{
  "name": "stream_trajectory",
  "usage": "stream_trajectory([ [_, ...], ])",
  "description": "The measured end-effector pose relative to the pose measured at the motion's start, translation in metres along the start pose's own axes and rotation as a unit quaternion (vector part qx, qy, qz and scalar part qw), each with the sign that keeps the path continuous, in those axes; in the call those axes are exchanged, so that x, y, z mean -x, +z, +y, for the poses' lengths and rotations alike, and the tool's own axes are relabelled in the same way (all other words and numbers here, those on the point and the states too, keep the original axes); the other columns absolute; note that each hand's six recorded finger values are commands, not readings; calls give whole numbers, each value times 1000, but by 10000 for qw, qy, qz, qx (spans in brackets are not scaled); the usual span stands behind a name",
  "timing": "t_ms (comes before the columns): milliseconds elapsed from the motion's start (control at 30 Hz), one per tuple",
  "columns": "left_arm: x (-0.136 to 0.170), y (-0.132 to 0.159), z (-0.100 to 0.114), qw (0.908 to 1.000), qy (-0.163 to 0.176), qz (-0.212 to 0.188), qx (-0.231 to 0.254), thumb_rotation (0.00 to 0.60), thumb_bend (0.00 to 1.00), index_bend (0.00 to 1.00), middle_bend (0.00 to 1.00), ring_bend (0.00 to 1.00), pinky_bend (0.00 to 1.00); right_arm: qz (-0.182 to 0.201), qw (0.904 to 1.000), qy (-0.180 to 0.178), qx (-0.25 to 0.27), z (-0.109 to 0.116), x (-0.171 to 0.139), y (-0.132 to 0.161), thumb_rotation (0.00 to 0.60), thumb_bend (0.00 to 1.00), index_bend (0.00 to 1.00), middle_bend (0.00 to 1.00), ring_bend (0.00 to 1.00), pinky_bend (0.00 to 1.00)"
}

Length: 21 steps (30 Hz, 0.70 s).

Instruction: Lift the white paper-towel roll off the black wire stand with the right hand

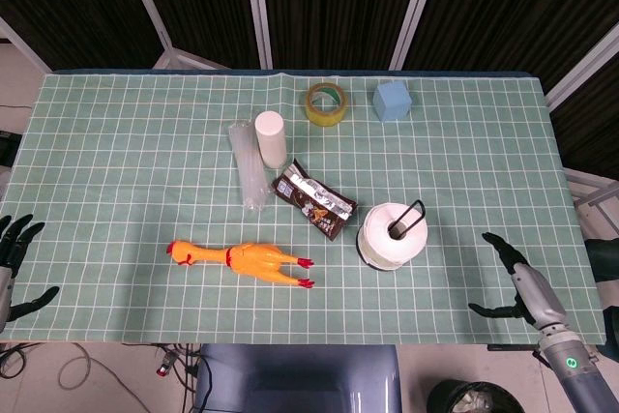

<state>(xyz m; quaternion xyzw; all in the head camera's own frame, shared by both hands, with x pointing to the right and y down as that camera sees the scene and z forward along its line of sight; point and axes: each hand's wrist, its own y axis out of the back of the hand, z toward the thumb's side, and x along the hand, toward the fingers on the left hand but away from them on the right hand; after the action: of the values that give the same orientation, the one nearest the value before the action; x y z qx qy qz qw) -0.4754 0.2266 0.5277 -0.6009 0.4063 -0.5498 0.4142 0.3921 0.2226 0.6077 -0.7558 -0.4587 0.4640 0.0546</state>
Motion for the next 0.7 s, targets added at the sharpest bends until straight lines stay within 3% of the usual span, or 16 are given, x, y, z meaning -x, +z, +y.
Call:
stream_trajectory([
  [200,-1,0,-1,10000,-11,22,-24,600,15,139,66,0,50,80,9895,42,1440,-18,18,14,600,41,0,0,0,66],
  [400,-1,0,-2,10000,0,32,-52,600,15,138,66,0,50,138,9618,91,2732,-46,33,25,600,42,0,0,0,66],
  [533,0,1,-3,10000,3,55,-83,600,15,138,66,0,50,222,9514,1,3072,-63,38,27,600,42,0,0,0,66],
  [700,0,-1,-3,9999,-13,102,-88,600,15,139,66,0,46,402,9494,-171,3111,-84,41,30,600,40,0,0,0,65],
])
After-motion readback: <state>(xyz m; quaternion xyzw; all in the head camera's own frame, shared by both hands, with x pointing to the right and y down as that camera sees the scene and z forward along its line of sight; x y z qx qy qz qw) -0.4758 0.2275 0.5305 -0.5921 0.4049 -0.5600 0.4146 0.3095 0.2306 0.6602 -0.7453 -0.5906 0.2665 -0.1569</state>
